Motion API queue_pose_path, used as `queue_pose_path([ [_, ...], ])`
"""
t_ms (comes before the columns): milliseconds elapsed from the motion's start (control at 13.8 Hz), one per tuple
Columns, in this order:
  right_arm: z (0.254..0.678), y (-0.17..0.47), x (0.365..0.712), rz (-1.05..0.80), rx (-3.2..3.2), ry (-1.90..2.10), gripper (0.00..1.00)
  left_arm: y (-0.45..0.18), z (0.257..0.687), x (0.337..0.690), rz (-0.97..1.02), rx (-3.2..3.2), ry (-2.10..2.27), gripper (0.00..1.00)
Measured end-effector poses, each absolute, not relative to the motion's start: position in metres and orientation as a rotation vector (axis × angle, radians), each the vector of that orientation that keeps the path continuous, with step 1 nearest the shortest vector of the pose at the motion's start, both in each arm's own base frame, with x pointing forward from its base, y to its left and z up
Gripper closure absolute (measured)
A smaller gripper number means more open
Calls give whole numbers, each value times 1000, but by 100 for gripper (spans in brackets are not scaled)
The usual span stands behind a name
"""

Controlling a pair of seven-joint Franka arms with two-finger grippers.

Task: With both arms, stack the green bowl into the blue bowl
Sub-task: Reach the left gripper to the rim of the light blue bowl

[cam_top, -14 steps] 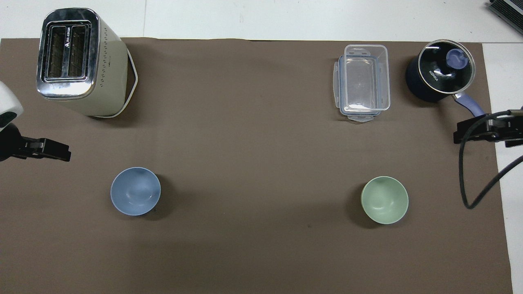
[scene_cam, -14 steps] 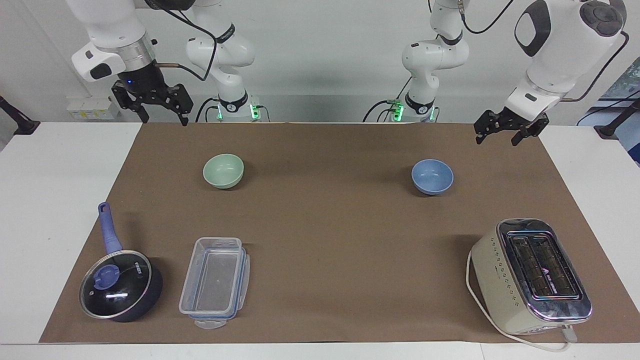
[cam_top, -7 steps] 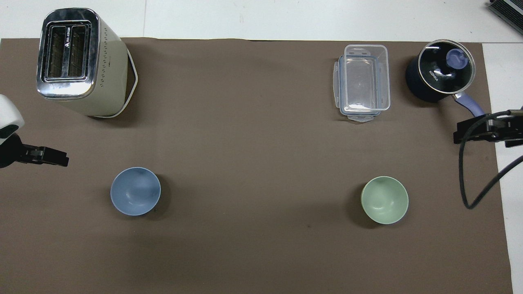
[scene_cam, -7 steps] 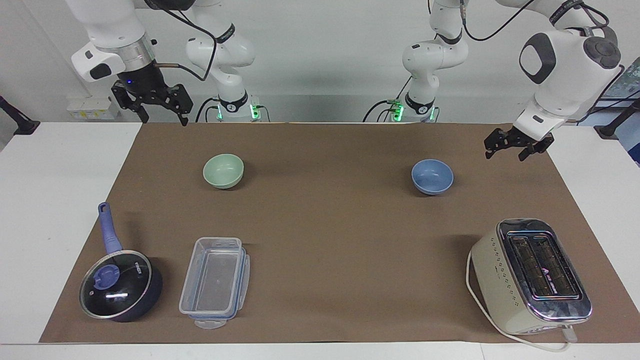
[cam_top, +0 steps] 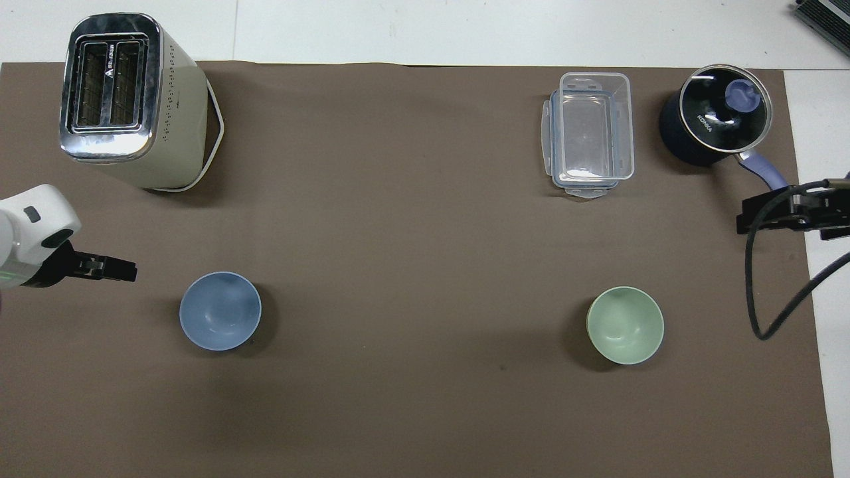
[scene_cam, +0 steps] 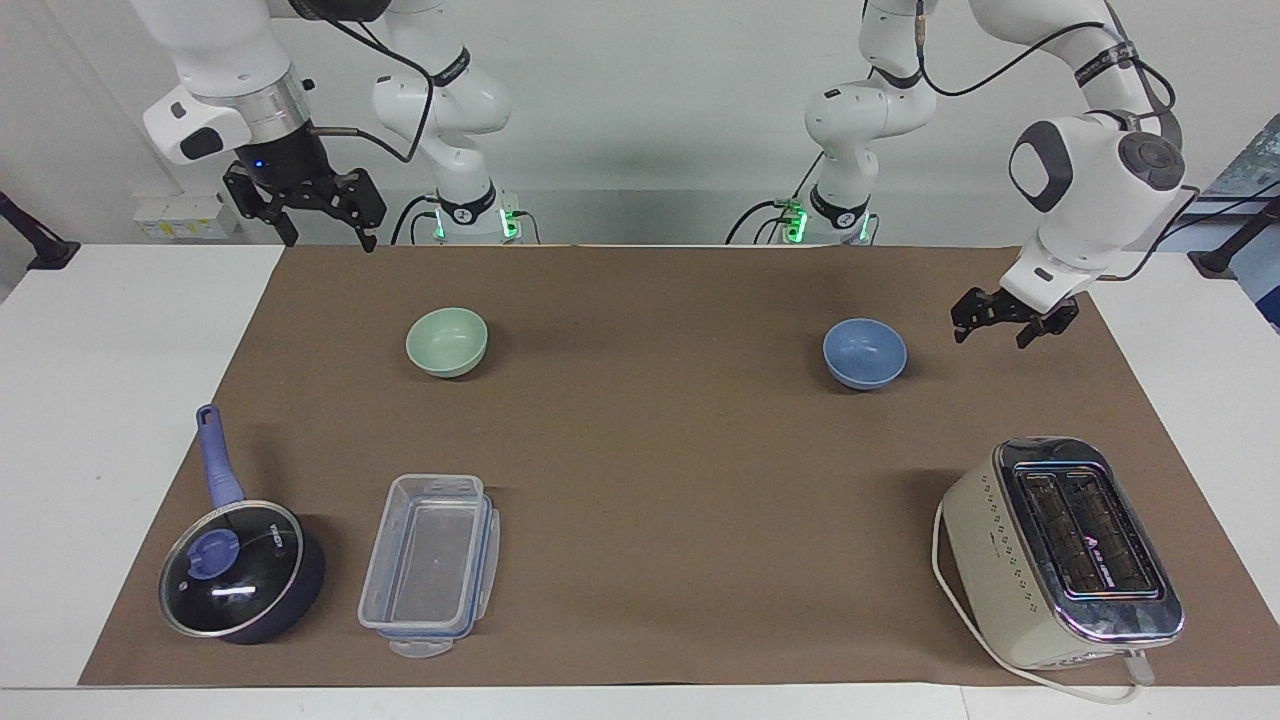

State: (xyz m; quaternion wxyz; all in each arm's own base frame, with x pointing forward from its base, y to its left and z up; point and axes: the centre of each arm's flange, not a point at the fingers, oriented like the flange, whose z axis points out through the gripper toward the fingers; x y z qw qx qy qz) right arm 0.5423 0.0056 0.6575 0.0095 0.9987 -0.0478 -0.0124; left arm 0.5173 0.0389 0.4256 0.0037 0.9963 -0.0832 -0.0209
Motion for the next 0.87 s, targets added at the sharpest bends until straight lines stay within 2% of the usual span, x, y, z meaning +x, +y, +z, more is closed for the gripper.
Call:
queue_pose_path([
  [289, 656, 6, 542, -45, 3118, -149, 0, 29, 383, 504, -5, 3078, -215, 0],
  [795, 655, 5, 542, -47, 3118, -150, 0, -21, 334, 479, 86, 3019, -230, 0],
  [867, 655, 5, 542, -48, 3118, -150, 0, -23, 329, 476, 89, 3021, -228, 8],
])
